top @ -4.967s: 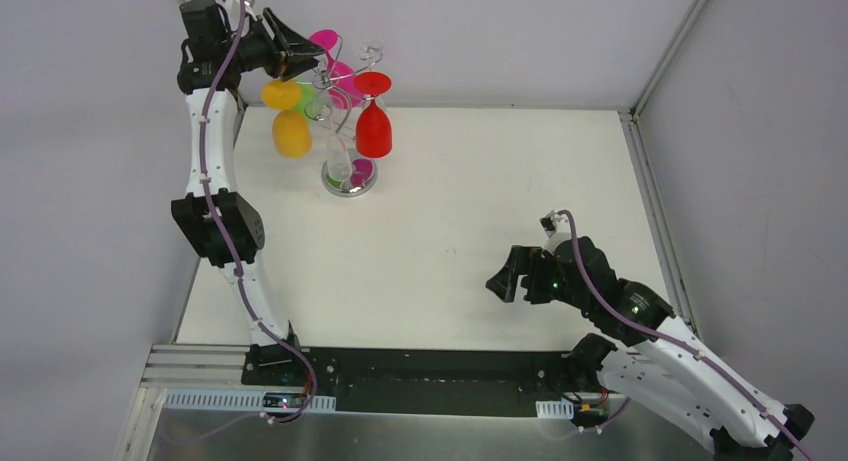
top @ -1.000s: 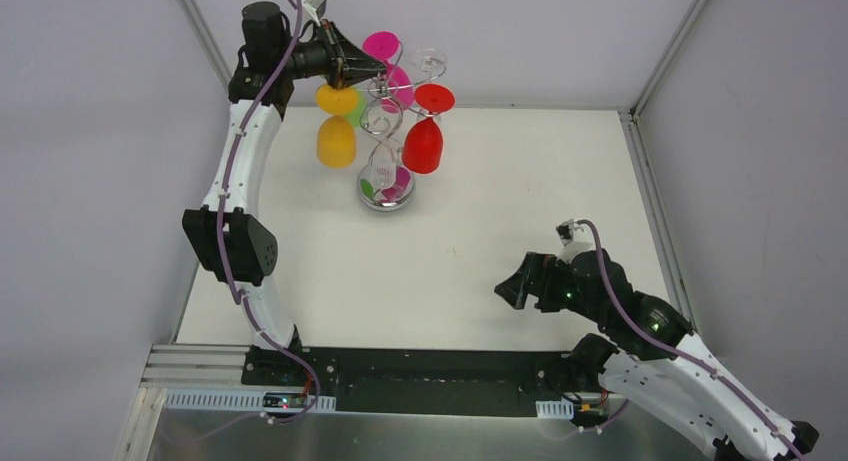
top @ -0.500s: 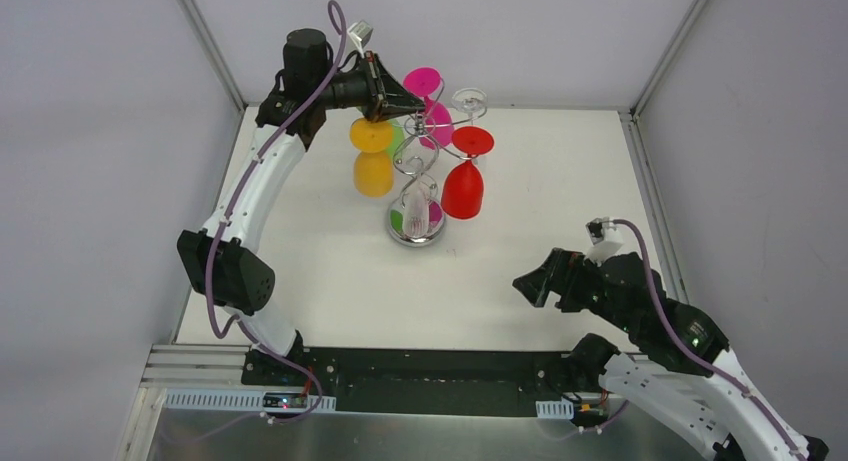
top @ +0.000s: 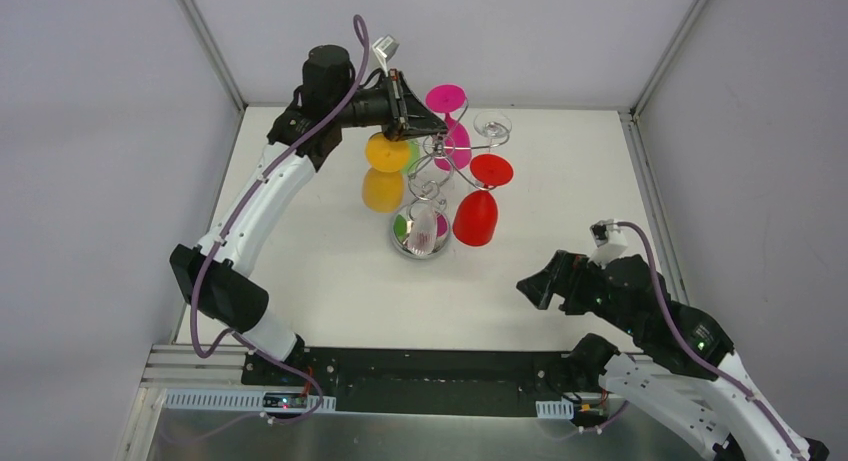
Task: Take the wine glass off the wine glass rack
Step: Place the wine rack at the center of the board.
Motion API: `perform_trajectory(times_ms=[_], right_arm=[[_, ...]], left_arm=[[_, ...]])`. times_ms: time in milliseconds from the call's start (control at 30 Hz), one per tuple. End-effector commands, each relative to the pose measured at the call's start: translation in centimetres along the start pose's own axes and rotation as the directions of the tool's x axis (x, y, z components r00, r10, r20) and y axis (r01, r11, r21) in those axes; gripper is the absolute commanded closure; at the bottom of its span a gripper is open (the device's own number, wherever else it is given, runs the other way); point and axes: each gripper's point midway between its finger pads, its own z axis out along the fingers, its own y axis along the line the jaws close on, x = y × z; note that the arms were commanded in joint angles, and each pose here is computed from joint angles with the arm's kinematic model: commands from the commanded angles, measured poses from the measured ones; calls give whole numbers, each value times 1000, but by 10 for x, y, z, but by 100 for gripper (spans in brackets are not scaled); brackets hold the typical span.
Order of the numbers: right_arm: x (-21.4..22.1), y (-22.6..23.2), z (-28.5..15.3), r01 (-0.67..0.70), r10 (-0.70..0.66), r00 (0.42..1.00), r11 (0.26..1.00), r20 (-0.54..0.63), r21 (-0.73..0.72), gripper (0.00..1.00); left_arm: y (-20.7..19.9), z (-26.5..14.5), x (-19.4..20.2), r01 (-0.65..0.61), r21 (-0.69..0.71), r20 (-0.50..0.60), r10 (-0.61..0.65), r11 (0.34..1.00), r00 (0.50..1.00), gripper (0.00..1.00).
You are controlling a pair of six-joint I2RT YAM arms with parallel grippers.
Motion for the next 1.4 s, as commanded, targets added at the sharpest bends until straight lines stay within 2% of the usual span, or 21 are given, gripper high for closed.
perform_trajectory(times_ms=[0,633,1267,1367], right_arm=[[-10,5,-13,-14,15,999,1000,43,-25,1],[1,-1,-12,-44,45,998,998,34,-37,1],[3,-3,-9,-41,41,999,999,23,-21,1],[2,-3,-9,-40,40,999,999,24,-19,1]], left_arm=[[-98,-27,-10,-277,227,154,246,934,957,100],[-91,5,-1,-258,264,113,236,929,965,100],[-65,0,32,-245,217,50,240,945,970,100],[-62,-3,35,-243,199,45,239,949,970,93]])
